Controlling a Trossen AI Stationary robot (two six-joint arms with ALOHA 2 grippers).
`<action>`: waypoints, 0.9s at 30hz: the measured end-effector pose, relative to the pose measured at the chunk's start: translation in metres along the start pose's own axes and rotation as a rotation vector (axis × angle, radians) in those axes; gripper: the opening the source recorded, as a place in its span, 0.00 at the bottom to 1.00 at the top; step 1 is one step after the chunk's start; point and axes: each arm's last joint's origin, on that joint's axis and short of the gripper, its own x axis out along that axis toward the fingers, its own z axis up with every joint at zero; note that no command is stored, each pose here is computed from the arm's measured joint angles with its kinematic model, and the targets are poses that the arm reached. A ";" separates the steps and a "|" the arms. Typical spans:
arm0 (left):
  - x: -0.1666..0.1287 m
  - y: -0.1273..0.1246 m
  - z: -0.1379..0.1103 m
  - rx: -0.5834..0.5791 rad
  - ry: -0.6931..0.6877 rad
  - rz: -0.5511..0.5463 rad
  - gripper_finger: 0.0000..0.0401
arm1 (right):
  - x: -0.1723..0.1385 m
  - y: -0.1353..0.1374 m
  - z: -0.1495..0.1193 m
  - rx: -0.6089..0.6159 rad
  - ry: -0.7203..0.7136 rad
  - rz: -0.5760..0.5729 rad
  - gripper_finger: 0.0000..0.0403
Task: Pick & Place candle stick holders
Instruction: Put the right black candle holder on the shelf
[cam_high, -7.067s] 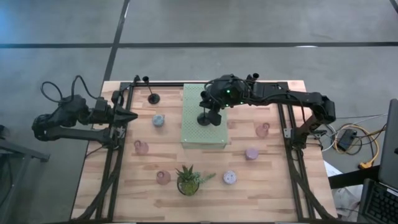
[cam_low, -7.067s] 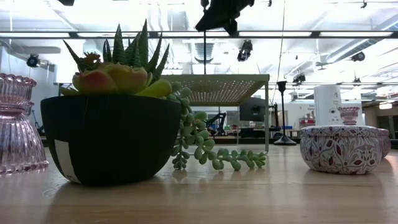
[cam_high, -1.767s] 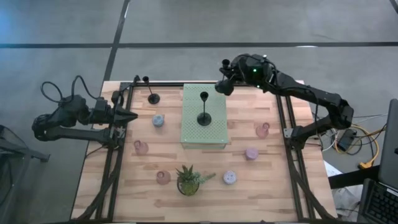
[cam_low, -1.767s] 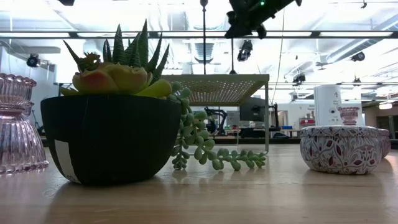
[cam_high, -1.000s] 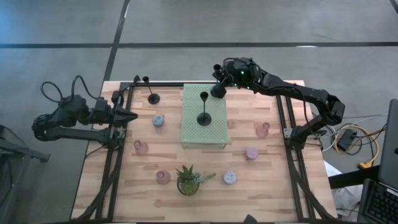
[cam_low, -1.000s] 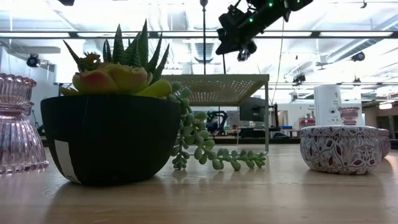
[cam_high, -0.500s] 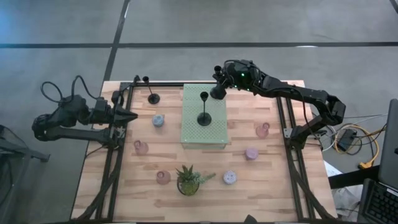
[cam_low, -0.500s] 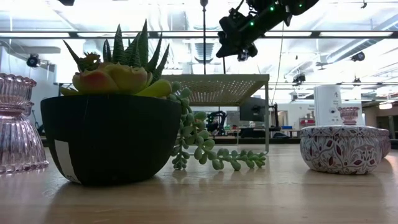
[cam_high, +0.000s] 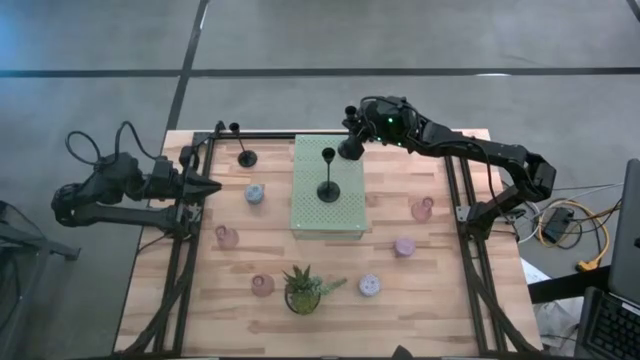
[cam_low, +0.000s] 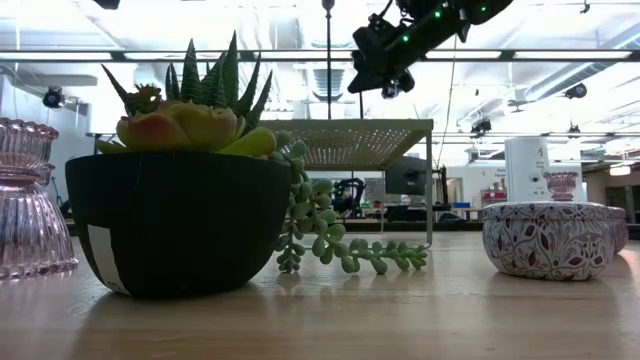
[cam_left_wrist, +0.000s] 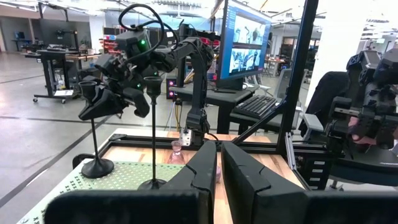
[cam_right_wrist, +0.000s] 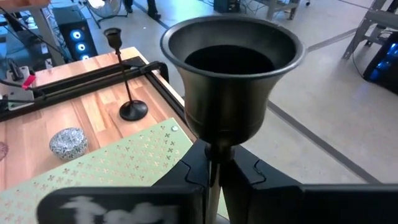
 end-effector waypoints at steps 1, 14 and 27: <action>0.000 0.000 0.000 0.000 0.000 0.000 0.08 | 0.000 0.000 0.000 0.000 0.001 0.000 0.08; 0.000 0.000 0.000 0.000 0.000 0.000 0.08 | 0.000 0.000 -0.003 -0.006 0.037 -0.001 0.25; 0.000 0.000 0.000 0.000 0.000 0.000 0.08 | -0.009 -0.001 0.002 -0.094 0.135 -0.005 0.51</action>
